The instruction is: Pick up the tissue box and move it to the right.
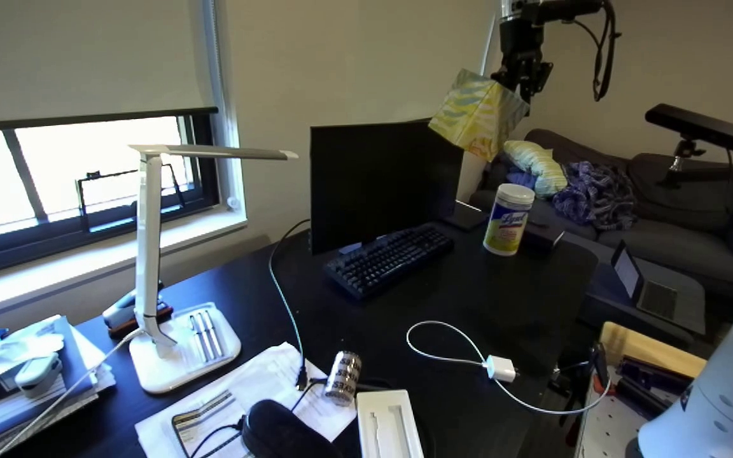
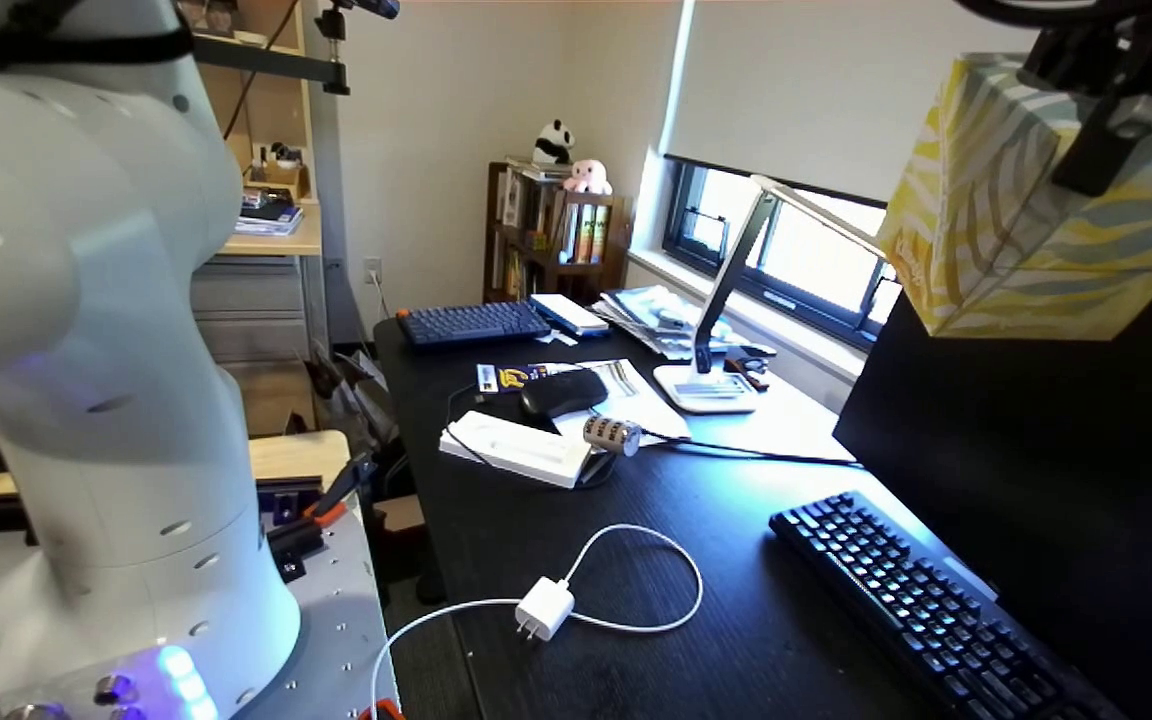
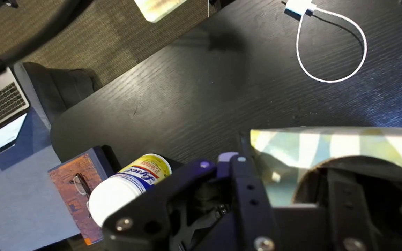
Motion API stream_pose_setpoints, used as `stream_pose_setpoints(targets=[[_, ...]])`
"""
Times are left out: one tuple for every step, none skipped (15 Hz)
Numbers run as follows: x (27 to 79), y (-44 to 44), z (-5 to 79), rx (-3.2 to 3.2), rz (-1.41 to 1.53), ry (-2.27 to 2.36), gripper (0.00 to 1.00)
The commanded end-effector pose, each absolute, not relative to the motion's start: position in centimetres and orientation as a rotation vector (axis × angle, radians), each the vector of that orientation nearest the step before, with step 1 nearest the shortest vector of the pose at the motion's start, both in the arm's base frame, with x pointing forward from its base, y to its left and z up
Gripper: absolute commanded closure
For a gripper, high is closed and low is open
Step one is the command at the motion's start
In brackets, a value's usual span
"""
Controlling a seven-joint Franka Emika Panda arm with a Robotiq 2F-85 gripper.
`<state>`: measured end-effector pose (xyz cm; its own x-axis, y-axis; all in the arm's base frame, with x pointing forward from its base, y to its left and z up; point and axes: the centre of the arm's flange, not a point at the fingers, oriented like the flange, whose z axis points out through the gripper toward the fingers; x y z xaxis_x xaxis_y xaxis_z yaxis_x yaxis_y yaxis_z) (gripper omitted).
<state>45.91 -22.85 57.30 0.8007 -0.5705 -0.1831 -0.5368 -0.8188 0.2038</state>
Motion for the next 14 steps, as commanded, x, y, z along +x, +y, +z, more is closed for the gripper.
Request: stream_pose_setpoints(targets=[[45.8, -22.7, 57.5, 2.847, -0.350, -0.877, 0.97], [45.7, -22.7, 57.8, 2.848, -0.342, -0.878, 0.97], [45.6, -22.7, 58.0, 2.849, -0.337, -0.879, 0.97], [45.5, -22.7, 58.1, 2.850, -0.333, -0.879, 0.97], [45.7, -22.9, 58.3, 2.817, -0.315, -0.960, 0.97], [45.8, -23.9, 58.7, 2.779, -0.368, -1.032, 0.98], [45.4, -25.2, 59.0, 2.750, -0.308, -1.144, 0.97], [44.6, -27.3, 59.5, 2.717, -0.303, -1.211, 0.98], [43.8, -29.1, 59.9, 2.679, -0.300, -1.281, 0.97], [43.1, -31.8, 60.6, 2.657, -0.313, -1.356, 0.98], [41.9, -34.0, 61.3, 2.632, -0.322, -1.428, 0.97], [41.0, -36.6, 61.8, 2.599, -0.324, -1.502, 0.97], [39.9, -38.7, 62.1, 2.557, -0.332, -1.559, 0.97], [39.2, -40.9, 62.4, 2.517, -0.341, -1.628, 0.97]])
